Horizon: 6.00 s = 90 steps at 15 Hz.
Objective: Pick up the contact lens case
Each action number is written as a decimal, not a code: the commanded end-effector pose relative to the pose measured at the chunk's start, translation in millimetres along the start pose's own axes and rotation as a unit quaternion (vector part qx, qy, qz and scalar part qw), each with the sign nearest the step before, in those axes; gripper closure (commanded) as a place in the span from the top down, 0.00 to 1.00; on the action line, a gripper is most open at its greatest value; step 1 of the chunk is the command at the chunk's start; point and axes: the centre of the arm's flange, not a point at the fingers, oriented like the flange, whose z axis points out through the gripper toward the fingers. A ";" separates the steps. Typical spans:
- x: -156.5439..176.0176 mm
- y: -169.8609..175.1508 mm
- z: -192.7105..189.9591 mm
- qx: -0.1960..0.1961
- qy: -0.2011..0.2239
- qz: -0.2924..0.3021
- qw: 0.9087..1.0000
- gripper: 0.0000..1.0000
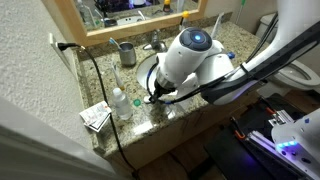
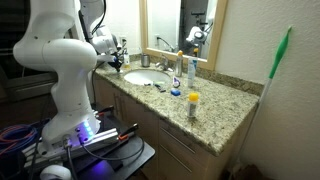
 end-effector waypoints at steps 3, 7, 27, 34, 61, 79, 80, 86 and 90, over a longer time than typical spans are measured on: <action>-3.0 4.3 3.1 0.001 -0.005 -0.006 1.000 0.26; -3.8 4.0 -9.5 0.003 0.000 -0.035 0.999 0.47; 10.7 21.9 2.0 -0.022 0.012 0.035 0.999 1.00; 10.1 22.8 7.1 -0.016 0.019 0.041 0.999 0.67; 17.9 23.2 1.3 0.008 0.041 0.051 0.998 0.70; 17.2 20.2 0.7 0.016 0.034 0.069 0.997 1.00; 17.0 19.0 0.5 0.016 0.033 0.074 0.997 1.00; 17.5 17.2 0.4 0.014 0.038 0.069 0.997 1.00; 17.5 17.2 0.4 0.014 0.038 0.069 0.997 1.00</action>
